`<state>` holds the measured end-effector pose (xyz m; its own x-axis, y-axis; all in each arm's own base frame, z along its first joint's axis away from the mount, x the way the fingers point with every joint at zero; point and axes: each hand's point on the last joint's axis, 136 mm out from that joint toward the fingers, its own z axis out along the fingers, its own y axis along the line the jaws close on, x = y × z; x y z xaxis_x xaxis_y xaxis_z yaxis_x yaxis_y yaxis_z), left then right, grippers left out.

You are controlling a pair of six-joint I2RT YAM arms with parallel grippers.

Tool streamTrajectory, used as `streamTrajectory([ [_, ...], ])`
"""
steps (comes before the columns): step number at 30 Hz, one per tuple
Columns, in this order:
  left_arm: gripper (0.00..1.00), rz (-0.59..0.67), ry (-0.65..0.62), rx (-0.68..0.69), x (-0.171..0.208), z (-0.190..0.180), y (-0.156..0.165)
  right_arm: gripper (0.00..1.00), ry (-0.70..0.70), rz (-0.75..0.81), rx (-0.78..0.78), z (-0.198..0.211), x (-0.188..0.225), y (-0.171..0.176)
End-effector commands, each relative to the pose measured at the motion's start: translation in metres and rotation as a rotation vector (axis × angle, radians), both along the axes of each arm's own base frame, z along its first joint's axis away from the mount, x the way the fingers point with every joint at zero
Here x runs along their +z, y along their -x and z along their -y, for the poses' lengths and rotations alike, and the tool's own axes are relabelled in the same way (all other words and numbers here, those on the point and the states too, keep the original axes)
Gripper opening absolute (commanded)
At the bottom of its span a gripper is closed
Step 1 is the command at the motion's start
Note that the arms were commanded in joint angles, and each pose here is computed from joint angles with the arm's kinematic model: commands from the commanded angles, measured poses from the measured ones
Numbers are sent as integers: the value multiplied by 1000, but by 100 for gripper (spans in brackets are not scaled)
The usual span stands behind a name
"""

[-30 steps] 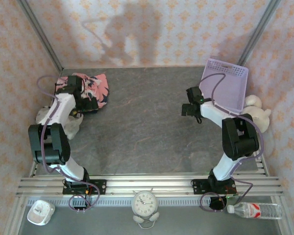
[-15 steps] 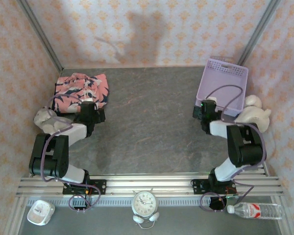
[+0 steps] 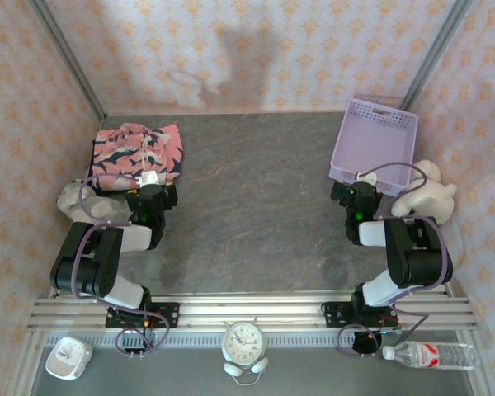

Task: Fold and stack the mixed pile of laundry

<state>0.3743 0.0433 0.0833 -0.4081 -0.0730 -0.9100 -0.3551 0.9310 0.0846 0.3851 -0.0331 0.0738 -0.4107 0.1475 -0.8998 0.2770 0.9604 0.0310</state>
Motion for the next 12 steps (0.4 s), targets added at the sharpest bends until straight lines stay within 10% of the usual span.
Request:
streamTrajectory([
  [1, 100, 51, -16, -14, 16, 1, -11, 99, -17, 65, -1, -1, 17, -7],
  [12, 100, 49, -15, -13, 15, 0, -10, 99, -19, 61, 25, -5, 16, -9],
])
